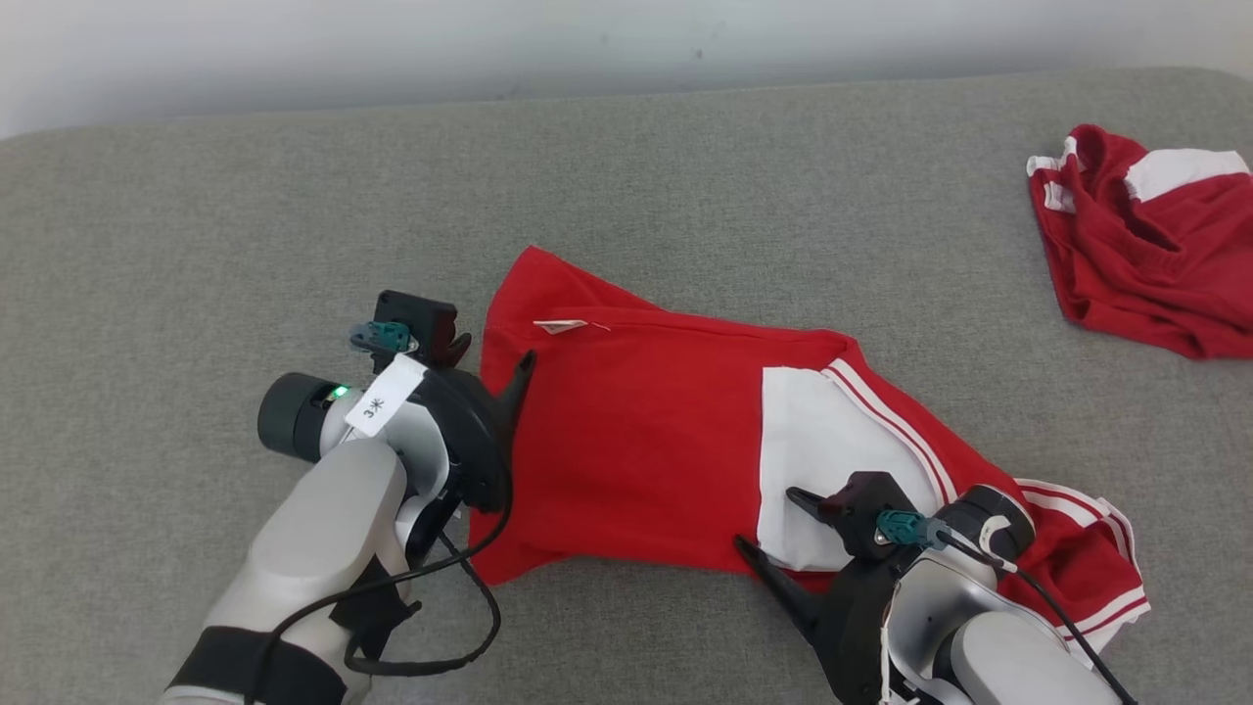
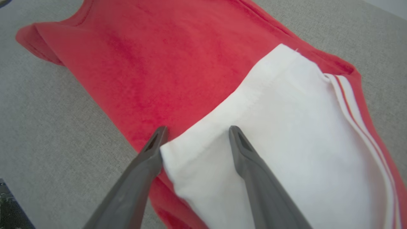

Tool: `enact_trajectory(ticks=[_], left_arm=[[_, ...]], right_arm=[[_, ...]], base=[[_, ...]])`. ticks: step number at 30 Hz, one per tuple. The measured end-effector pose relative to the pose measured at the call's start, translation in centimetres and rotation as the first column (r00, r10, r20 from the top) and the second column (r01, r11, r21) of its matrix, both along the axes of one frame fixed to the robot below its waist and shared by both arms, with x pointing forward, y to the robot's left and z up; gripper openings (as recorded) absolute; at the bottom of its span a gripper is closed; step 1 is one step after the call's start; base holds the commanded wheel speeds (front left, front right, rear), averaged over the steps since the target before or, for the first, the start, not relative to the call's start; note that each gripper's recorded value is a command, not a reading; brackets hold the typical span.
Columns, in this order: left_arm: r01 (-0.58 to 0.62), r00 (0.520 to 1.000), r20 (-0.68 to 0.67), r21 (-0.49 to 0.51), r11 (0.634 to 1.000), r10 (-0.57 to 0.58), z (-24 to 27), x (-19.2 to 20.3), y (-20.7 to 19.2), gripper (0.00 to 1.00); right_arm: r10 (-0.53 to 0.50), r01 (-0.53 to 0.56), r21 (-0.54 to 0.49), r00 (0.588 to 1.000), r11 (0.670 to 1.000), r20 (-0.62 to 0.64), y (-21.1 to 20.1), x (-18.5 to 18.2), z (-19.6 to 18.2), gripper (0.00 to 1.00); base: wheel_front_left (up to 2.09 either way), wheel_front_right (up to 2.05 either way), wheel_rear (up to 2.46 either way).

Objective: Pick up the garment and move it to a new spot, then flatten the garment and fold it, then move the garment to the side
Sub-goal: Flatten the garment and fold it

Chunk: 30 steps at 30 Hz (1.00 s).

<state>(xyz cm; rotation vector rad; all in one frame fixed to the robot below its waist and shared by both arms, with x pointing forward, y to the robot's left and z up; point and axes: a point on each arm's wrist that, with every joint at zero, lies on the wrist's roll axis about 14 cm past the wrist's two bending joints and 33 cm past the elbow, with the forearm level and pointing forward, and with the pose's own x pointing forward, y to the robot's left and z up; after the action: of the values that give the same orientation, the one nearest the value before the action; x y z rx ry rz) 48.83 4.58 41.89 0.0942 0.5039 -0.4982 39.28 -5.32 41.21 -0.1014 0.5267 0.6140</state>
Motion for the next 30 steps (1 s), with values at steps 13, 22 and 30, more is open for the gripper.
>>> enact_trajectory(ticks=[13,22,30], left_arm=[[0.028,0.999,-0.029,0.022,0.999,-0.027,-1.5,0.4,-0.6,1.00],[0.021,1.000,-0.017,0.031,0.999,-0.021,-1.6,1.6,-0.1,1.00],[-0.011,0.999,-0.040,0.003,1.000,0.011,-2.4,2.1,0.4,1.00]], right_arm=[[-0.006,0.006,-0.019,1.000,1.000,-0.003,-0.6,0.0,-0.6,1.00],[-0.004,0.004,-0.019,1.000,1.000,-0.002,-0.7,0.2,-1.0,1.00],[-0.003,0.002,-0.018,1.000,1.000,-0.008,-0.7,0.4,-1.5,1.00]], base=[[0.00,0.00,0.00],[0.00,0.00,0.00],[0.00,0.00,0.00]])
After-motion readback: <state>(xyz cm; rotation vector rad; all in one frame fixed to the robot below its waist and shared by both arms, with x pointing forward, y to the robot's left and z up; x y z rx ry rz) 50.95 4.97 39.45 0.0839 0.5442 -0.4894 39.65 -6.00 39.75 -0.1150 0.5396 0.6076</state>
